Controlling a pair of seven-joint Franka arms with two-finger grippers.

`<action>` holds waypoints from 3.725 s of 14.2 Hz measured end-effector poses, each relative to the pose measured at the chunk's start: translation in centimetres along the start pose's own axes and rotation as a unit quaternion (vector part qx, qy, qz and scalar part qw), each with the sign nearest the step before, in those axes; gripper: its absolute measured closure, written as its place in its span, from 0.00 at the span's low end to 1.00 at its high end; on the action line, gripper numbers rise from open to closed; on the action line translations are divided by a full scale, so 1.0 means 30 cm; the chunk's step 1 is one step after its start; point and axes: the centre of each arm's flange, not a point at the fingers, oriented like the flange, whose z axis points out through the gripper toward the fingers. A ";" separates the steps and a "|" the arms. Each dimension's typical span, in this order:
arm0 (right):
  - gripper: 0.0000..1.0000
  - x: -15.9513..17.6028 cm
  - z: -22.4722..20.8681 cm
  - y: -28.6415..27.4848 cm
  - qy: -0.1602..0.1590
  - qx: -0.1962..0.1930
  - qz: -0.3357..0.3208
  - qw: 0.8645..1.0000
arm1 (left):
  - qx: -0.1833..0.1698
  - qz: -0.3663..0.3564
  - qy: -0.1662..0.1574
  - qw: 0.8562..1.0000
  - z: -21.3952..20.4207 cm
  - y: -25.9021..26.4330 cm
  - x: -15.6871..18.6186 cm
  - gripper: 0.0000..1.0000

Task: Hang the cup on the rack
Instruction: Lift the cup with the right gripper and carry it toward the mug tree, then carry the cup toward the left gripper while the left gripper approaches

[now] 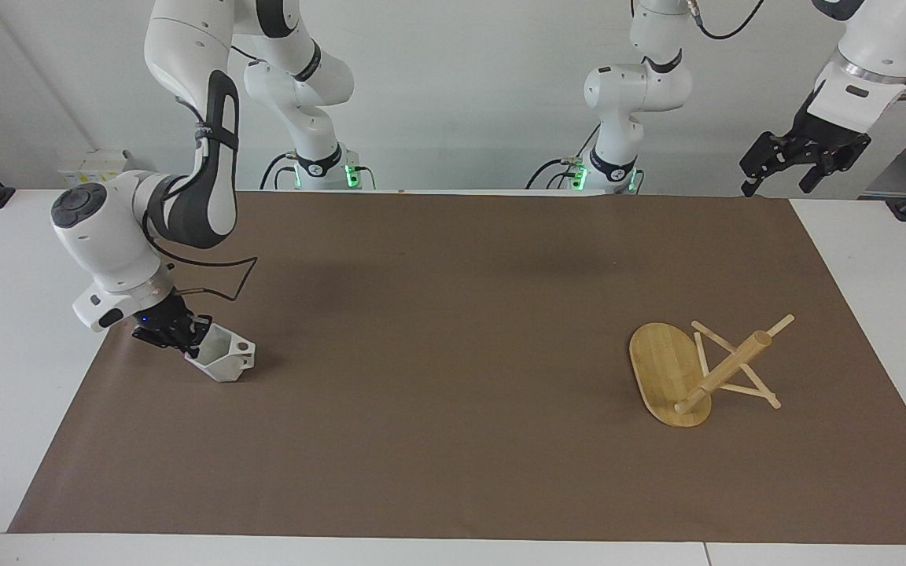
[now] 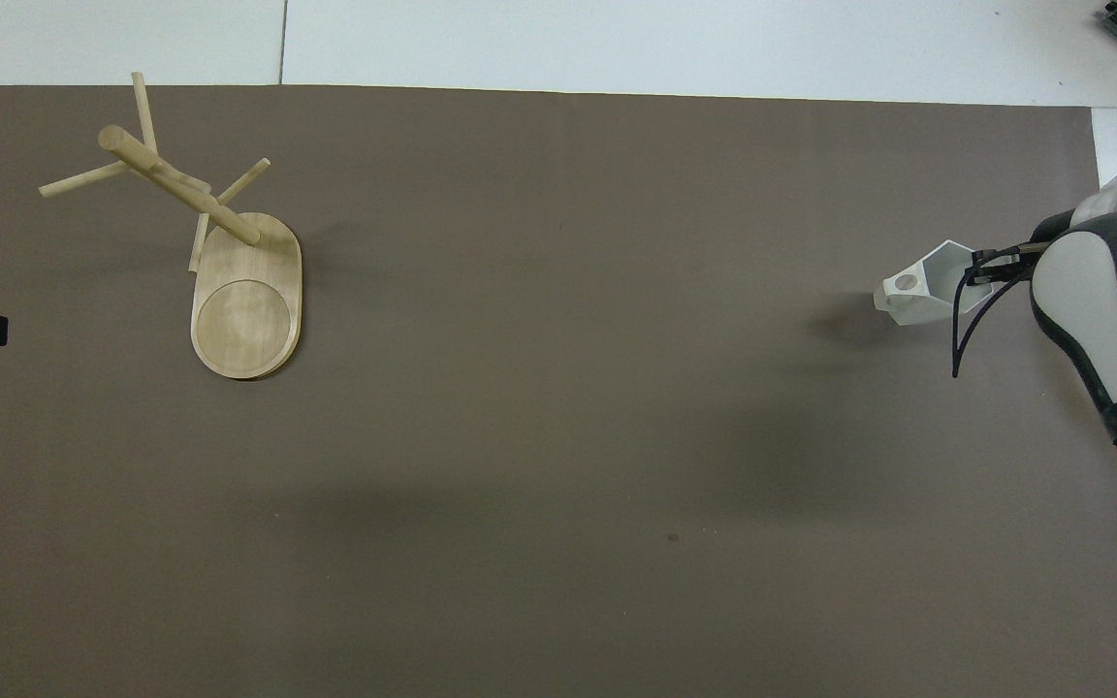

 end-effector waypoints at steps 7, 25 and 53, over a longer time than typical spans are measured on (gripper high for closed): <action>0.96 -0.010 -0.389 -0.149 -0.032 0.036 0.032 0.998 | 0.000 0.000 0.000 1.000 0.000 0.000 0.000 0.00; 0.96 0.027 -0.700 -0.879 0.008 0.318 0.019 0.948 | 0.000 -0.004 0.002 1.000 -0.006 0.001 -0.004 0.00; 0.96 -0.105 -0.517 -1.459 0.042 0.478 0.064 0.875 | -0.206 -0.597 -0.202 0.748 0.089 0.504 0.100 0.00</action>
